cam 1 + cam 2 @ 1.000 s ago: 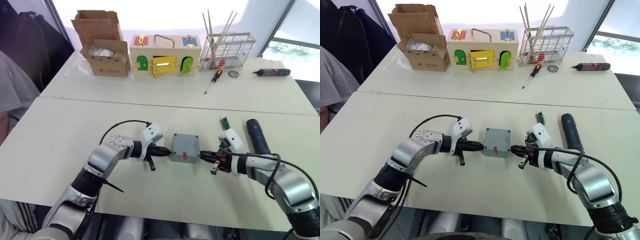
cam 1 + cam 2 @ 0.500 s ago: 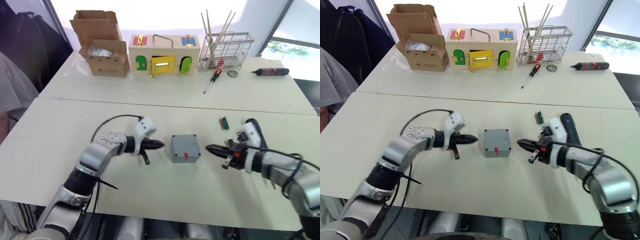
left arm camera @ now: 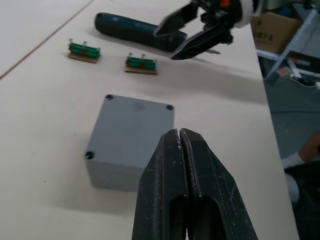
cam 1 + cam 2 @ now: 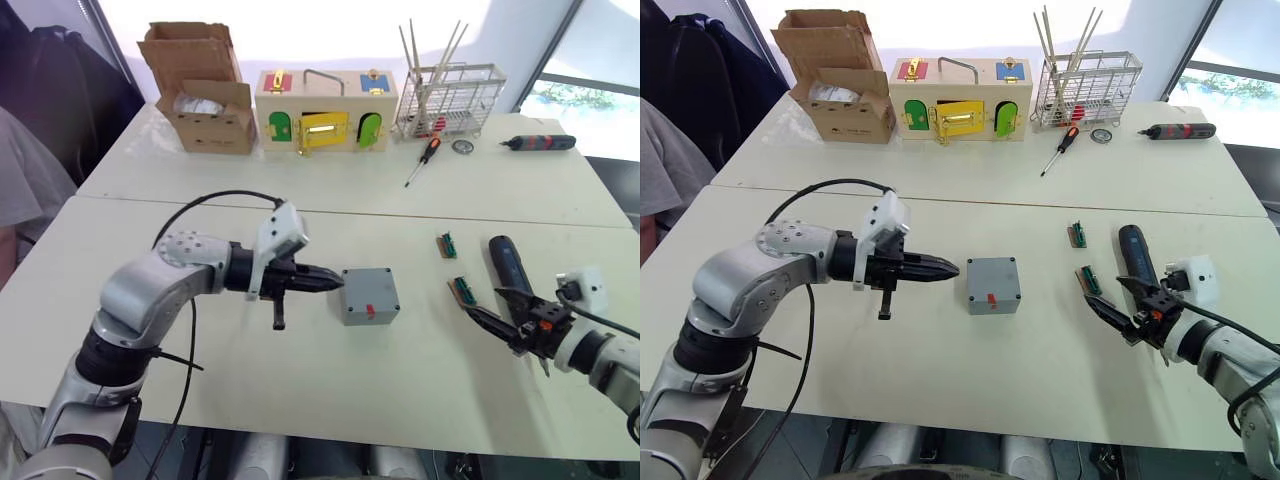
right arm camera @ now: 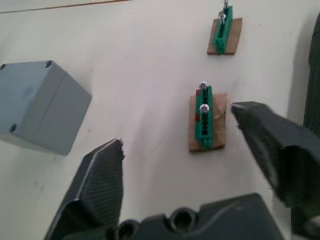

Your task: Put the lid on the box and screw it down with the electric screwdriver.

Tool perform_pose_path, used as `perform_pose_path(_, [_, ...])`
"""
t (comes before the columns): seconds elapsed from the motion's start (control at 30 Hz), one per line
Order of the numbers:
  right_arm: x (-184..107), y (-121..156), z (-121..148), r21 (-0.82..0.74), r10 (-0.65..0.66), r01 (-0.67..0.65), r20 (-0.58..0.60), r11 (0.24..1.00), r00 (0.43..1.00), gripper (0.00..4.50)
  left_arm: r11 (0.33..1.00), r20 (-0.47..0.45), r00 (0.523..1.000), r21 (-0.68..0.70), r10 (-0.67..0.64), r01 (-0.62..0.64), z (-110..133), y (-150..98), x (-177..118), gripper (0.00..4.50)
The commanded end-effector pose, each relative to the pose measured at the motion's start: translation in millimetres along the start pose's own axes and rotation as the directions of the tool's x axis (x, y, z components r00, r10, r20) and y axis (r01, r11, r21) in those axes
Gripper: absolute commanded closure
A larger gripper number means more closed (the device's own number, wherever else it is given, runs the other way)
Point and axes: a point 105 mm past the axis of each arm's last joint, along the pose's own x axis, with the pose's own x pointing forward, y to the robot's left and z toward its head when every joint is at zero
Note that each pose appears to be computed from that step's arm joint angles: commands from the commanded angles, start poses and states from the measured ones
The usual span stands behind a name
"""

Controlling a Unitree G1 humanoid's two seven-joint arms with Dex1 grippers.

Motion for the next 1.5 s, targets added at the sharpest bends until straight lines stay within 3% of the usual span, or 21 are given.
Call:
perform_pose_path(0.03, [7,-3,5,-0.020,-0.042,0.043,0.047,0.999,0.998,0.02,0.999,0.004,1.000,0.042,-0.014,0.014,3,-2,7,4.50])
perform_pose_path(0.2, [16,-6,0,-0.007,-0.068,0.069,0.063,0.998,0.996,0.02,0.999,0.003,1.000,0.031,-0.010,0.010,0,-1,11,4.50])
perform_pose_path(0.33, [21,-12,-5,-0.009,-0.099,0.100,0.064,0.995,0.993,1.05,1.000,0.004,1.000,0.016,0.002,-0.003,-3,-1,9,4.50])
perform_pose_path(0.67, [26,-14,-11,0.023,-0.111,0.110,0.059,0.994,0.992,1.05,1.000,0.006,1.000,0.009,0.025,-0.025,-5,0,10,4.50])
perform_pose_path(0.7, [26,-15,-11,0.026,-0.115,0.114,0.060,0.993,0.992,1.58,1.000,0.006,1.000,0.009,0.026,-0.026,-5,0,10,4.50])
perform_pose_path(0.8, [27,-15,-11,0.034,-0.118,0.116,0.063,0.993,0.991,2.45,0.999,0.001,1.000,0.015,0.031,-0.031,-6,0,11,4.50])
perform_pose_path(0.9, [28,-15,-10,0.037,-0.118,0.116,0.065,0.993,0.991,3.90,0.999,0.002,0.999,0.015,0.034,-0.034,-6,1,11,4.50])
perform_pose_path(1.37, [31,-12,-14,0.034,-0.115,0.113,0.054,0.993,0.992,3.90,0.998,-0.011,0.998,0.023,0.059,-0.059,-10,6,13,4.50])
perform_pose_path(1.43, [31,-13,-14,0.034,-0.117,0.116,0.055,0.993,0.992,4.45,0.998,-0.013,0.998,0.026,0.062,-0.062,-11,6,13,4.50])
perform_pose_path(1.5, [32,-13,-14,0.033,-0.119,0.117,0.058,0.993,0.991,4.48,0.997,-0.018,0.998,0.030,0.065,-0.064,-12,7,14,4.50])
